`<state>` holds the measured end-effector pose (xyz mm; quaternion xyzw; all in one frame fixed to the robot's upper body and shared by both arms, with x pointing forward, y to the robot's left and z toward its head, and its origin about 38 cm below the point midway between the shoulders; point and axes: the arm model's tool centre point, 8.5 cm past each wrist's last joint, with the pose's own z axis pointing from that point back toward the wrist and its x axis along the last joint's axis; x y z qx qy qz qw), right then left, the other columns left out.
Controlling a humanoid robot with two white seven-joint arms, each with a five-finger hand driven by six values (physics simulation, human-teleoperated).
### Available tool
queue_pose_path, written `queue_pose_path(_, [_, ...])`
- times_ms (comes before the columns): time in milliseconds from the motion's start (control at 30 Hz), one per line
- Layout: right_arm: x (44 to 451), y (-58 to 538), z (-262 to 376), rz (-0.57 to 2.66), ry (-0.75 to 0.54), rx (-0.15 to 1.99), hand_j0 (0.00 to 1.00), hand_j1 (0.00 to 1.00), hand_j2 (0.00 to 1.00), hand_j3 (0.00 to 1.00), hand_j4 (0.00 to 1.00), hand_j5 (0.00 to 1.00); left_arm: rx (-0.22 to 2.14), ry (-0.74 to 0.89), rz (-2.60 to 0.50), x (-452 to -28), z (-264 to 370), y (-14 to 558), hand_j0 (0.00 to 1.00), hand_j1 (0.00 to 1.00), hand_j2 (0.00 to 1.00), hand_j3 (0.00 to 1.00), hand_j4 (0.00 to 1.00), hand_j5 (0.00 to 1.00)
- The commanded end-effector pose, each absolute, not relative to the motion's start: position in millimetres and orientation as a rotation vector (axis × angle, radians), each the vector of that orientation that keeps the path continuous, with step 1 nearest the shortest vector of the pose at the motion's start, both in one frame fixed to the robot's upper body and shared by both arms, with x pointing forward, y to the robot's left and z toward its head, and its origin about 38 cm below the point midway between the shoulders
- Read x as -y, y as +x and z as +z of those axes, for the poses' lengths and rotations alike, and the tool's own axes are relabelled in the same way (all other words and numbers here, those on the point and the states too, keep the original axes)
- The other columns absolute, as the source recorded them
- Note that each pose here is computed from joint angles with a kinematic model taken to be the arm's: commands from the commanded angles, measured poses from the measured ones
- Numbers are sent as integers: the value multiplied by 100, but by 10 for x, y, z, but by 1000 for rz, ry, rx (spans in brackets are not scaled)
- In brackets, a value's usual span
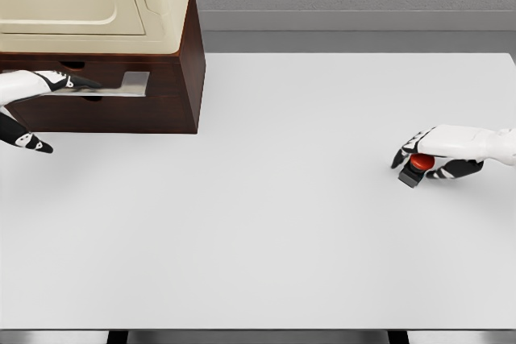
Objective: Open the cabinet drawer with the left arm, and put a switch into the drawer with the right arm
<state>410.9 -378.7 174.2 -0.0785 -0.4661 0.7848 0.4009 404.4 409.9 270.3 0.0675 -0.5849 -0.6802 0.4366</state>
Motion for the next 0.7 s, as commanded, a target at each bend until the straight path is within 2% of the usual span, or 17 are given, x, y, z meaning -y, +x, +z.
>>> queue_pose_path(0, [3791, 4126, 1734, 1973, -199, 1181, 55, 55, 55, 55, 55, 55, 1457, 167, -1683, -4109, 2711, 4043, 100, 100, 100, 100, 100, 100])
queue_pose_path(200, [3756, 4149, 1774, 1982, -202, 1190, 55, 55, 55, 55, 55, 55, 1449, 177, -1667, -4165, 2699, 4059, 100, 100, 100, 100, 100, 100])
queue_pose_path(300, [3755, 4223, 1983, 1968, -251, 1245, 55, 55, 55, 55, 55, 55, 1448, 184, -1658, -4192, 2697, 4074, 100, 100, 100, 100, 100, 100])
queue_pose_path(667, [3434, 4246, 2404, 2006, -278, 1411, 55, 55, 55, 55, 55, 55, 1451, 173, -1642, -4174, 2629, 4118, 100, 100, 100, 100, 100, 100])
